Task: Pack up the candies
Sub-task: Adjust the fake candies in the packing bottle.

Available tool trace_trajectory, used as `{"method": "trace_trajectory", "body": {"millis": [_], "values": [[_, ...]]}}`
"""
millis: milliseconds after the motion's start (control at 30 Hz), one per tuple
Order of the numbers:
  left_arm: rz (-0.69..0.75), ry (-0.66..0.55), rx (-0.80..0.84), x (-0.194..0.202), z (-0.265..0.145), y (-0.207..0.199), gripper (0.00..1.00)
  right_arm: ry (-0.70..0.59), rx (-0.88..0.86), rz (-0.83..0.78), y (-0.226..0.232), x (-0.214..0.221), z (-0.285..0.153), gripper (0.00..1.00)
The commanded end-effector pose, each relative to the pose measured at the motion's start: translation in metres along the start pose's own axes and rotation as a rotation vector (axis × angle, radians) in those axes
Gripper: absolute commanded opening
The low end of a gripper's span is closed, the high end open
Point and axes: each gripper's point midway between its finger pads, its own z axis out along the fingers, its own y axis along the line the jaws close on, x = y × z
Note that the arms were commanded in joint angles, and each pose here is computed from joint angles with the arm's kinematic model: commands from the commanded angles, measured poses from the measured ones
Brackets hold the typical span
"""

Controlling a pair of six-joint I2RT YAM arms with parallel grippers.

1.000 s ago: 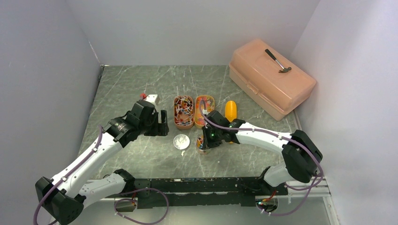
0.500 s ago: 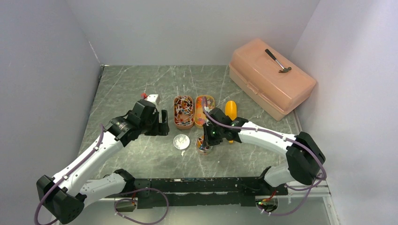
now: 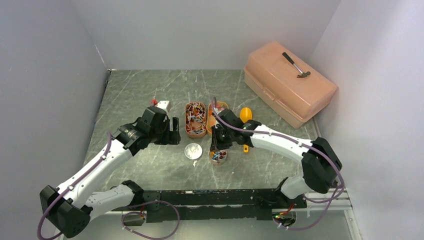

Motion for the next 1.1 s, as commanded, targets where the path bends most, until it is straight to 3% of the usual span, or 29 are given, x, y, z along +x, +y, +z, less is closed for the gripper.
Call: {"method": "trace_trajectory", "body": {"millis": [0,300,1067], "values": [[0.004,-0.054,0.014,-0.017,-0.007,-0.006,0.83,-0.033,-0.067,-0.006,0.02,-0.02,0.004,0.0],[0.005,-0.053,0.005,-0.017,-0.008,-0.004,0.82,-0.02,-0.1,0.01,0.028,-0.026,0.016,0.0],[0.0,-0.05,0.006,-0.019,-0.009,-0.006,0.83,-0.024,-0.008,0.101,-0.014,-0.031,0.029,0.0]]}}
